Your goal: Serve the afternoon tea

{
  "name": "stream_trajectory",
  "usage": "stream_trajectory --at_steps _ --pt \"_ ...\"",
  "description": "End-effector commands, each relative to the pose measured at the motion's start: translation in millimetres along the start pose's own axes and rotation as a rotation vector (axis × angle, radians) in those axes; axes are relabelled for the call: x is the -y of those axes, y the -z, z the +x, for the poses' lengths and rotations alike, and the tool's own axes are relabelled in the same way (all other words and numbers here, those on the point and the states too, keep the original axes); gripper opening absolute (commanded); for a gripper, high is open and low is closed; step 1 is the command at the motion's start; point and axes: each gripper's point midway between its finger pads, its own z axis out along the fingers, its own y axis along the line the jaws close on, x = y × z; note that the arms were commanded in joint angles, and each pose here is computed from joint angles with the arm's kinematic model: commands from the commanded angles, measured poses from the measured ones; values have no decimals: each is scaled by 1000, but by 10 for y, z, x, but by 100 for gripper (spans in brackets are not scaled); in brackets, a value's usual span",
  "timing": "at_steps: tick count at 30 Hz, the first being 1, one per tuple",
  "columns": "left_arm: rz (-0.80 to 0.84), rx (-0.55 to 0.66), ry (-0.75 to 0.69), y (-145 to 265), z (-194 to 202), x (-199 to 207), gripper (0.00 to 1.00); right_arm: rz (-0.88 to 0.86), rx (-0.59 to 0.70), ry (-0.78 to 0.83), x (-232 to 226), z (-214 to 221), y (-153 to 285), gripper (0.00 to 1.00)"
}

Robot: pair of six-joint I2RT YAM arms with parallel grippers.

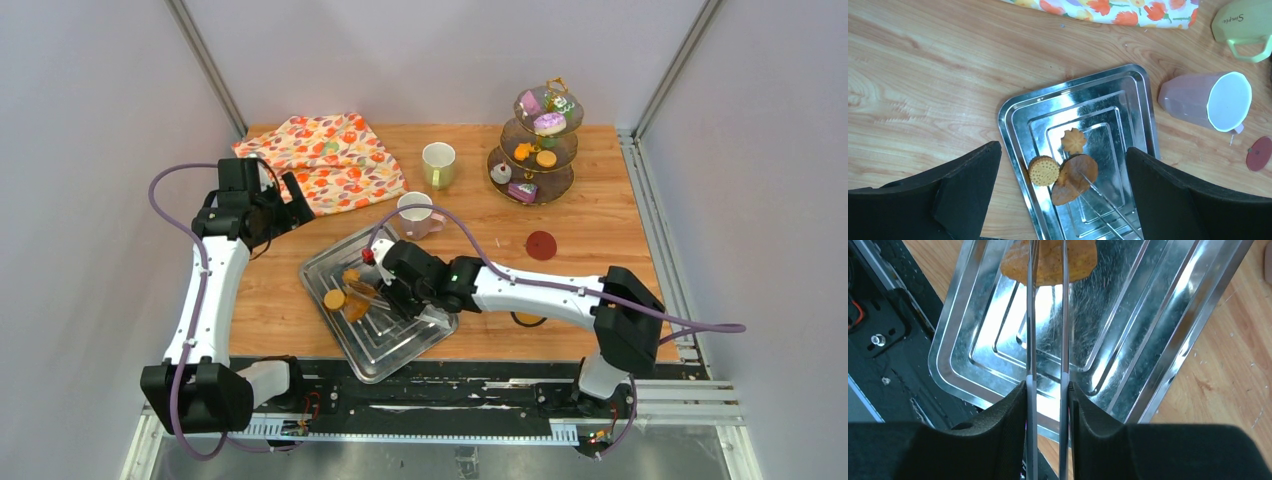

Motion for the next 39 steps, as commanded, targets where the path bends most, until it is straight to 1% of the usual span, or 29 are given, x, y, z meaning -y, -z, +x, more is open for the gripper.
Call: stream_trajectory --at_steps 1,4,9,12,15,19,23,26,29,31,39 --pt "2 45 -15 87 -114 6 100 15 -54 23 1 224 150 31" --pt "4 39 -10 74 -105 11 100 87 -92 28 170 411 306 31" --pt "18 33 1 56 -87 36 100 186 -81 0 455 474 579 30" --pt "24 32 6 53 -84 45 100 156 -42 1 401 355 675 30" --pt "25 36 6 70 -86 46 100 66 13 -13 176 156 709 29" --pt "17 47 2 94 -93 30 100 -45 71 14 -157 -56 615 29" --pt "7 48 -2 121 -89 10 100 -128 66 89 -499 -147 371 28" --pt "0 53 -7 139 -90 -8 100 -168 52 103 -649 -188 173 27" --pt "-4 55 -11 153 -92 -13 100 -141 13 94 -628 -154 -13 23" --pt "-6 54 -13 155 -92 -18 100 -116 -10 91 -576 -87 -59 22" --pt "0 42 -6 109 -79 -5 100 -17 -71 5 -162 381 93 21"
